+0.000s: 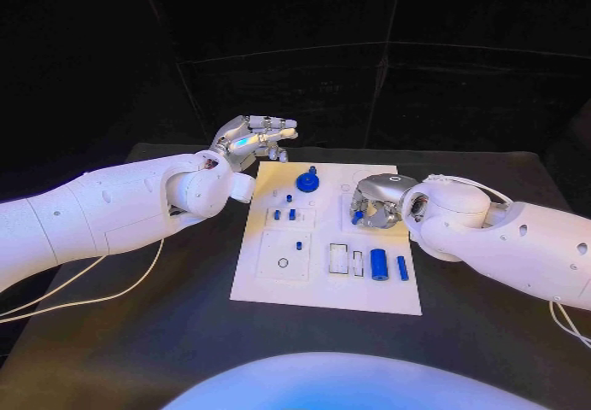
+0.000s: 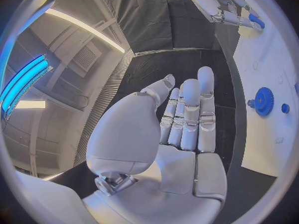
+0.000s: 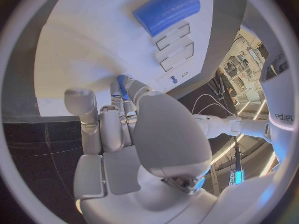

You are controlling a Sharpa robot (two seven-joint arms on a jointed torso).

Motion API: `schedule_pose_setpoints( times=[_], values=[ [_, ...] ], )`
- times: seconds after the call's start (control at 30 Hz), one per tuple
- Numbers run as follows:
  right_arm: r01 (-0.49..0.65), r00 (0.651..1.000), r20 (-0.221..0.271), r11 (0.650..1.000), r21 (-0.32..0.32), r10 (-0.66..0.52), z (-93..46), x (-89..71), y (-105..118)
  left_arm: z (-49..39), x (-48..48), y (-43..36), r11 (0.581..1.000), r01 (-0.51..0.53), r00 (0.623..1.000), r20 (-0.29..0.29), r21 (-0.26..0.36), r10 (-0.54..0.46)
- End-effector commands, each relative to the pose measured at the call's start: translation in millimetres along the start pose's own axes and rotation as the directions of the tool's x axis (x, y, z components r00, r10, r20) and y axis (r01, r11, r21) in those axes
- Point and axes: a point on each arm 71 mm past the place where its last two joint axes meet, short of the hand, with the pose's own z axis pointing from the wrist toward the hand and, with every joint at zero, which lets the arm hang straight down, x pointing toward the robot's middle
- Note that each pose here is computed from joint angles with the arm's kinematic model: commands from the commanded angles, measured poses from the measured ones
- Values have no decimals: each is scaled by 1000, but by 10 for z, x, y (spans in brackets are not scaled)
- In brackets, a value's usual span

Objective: Assemble the parts on the task board

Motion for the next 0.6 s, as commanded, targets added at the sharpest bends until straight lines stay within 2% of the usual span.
schedule_pose_setpoints(
  times=[0.03,0.2,0.37,0.6],
  values=[
    [-30,992,121,999,-29,33,-25,-94,25,4,9,-16,1000,7,1000,-10,6,-7],
    [-49,978,199,998,-44,57,-115,-153,9,0,-4,-17,1000,6,1000,-8,6,-6],
    [-63,970,231,996,-63,76,-232,-189,43,-2,-6,-18,1000,6,1000,-8,6,-6],
    [-83,962,247,985,-149,118,-321,-233,333,-1,-12,-18,1000,5,1000,-6,6,-5]
  ],
)
